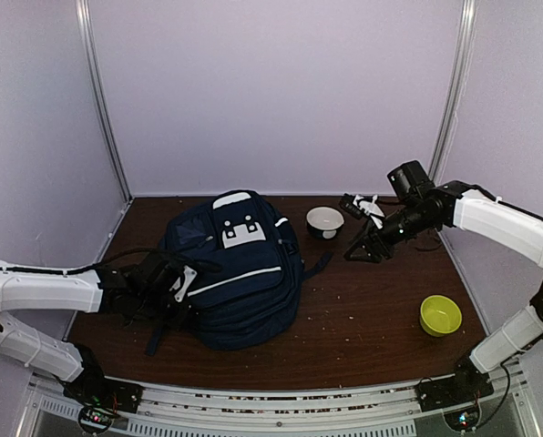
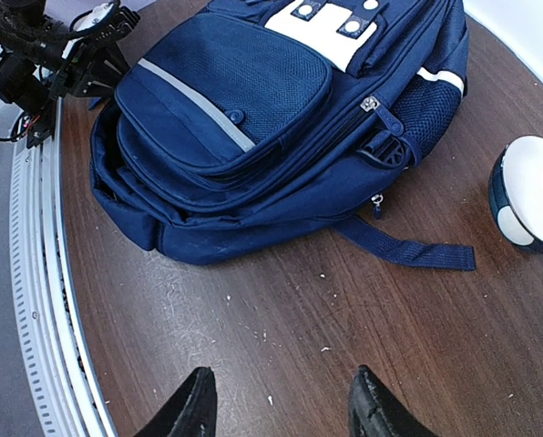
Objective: Pack the student bag
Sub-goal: Move the student bag to the center of the board.
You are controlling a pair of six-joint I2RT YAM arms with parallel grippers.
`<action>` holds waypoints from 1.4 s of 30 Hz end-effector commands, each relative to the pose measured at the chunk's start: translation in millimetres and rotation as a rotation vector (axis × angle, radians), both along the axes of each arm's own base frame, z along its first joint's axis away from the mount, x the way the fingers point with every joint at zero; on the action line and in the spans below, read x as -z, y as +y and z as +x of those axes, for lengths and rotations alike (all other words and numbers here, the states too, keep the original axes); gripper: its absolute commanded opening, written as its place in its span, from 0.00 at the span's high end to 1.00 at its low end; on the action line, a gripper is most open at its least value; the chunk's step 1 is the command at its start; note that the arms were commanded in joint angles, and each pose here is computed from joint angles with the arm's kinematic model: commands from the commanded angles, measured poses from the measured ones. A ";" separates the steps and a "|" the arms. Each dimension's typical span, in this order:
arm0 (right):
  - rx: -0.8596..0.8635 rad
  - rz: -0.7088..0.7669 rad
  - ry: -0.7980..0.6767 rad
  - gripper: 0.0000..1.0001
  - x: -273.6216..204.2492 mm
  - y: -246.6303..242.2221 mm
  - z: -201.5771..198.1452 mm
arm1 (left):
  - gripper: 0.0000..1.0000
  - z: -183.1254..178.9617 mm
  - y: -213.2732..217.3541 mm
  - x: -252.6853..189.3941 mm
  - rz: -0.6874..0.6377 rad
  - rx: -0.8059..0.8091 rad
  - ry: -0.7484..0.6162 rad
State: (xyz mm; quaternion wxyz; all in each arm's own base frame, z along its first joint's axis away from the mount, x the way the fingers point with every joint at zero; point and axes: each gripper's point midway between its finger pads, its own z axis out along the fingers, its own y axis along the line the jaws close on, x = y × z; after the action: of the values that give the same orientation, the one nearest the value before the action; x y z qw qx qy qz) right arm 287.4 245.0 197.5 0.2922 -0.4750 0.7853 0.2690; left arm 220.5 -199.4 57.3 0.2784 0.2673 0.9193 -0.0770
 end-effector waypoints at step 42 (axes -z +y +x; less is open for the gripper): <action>-0.032 0.098 0.002 0.52 -12.1 29.0 -14.1 | 1.00 -41.6 -149.0 -64.4 -0.476 0.353 0.361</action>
State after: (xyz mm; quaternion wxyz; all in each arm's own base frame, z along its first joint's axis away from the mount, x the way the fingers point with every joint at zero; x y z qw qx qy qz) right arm 281.5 257.7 201.5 0.2932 -0.4777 0.7769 0.2867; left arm 186.2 -308.4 80.7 0.1140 0.3215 0.8937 -0.2915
